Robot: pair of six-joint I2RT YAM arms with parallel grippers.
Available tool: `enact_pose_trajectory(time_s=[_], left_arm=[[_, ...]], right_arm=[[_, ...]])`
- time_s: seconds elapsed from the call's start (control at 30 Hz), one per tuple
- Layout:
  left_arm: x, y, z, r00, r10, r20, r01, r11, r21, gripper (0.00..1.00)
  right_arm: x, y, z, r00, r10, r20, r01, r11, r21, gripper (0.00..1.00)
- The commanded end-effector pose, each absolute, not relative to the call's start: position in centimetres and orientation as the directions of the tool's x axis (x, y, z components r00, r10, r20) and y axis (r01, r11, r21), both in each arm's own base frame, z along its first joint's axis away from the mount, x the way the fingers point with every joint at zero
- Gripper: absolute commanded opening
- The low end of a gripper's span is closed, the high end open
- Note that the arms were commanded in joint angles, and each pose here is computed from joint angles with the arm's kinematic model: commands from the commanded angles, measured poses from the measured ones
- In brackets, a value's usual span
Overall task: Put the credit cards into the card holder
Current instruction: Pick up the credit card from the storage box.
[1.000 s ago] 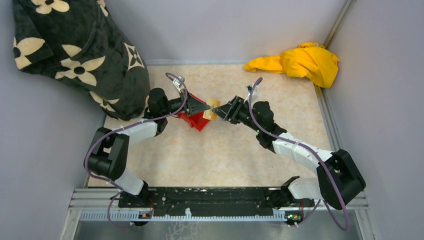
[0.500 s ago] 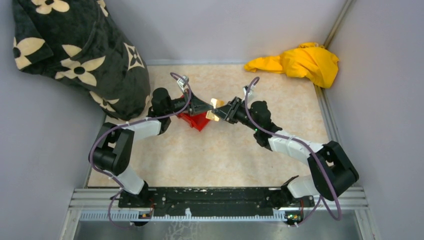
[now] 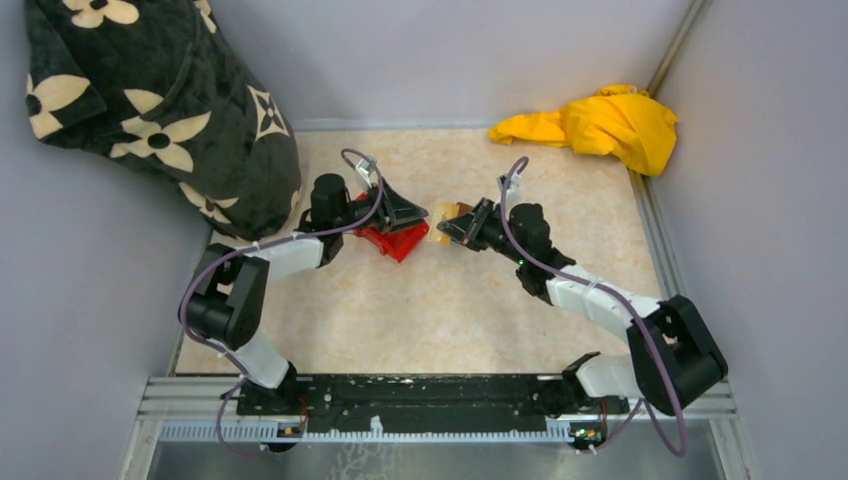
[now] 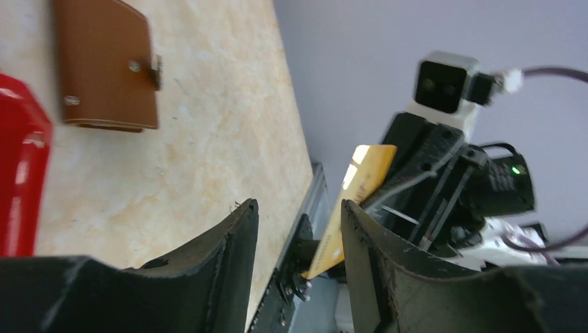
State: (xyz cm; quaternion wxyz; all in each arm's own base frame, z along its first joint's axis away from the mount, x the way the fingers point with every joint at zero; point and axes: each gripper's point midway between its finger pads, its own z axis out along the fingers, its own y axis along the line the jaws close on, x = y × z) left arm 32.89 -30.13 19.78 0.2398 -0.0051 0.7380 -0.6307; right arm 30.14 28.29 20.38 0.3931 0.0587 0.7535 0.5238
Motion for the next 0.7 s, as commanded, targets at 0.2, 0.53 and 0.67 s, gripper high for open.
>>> enact_pose_trajectory(time_s=[0.2,0.53,0.67], left_arm=[[36.0,-29.8,15.8,-0.816,-0.386,-0.431,0.216,0.487,-0.846,0.54],[36.4,-32.3,11.0,-0.816,-0.263,-0.516,0.207,0.700,-0.683,0.48],[36.3,-32.1,8.4,-0.824,-0.244,-0.512,0.164,0.763,-0.626,0.47]], right_arm=[[33.2,23.6,19.4,-0.615,0.380,-0.691,-0.195,0.776,0.600,0.00],[37.3,23.3,16.6,-0.704,0.201,-0.681,-0.107,0.918,0.381,0.00],[38.1,22.9,15.2,-0.726,0.173,-0.665,-0.075,0.942,0.327,0.00]])
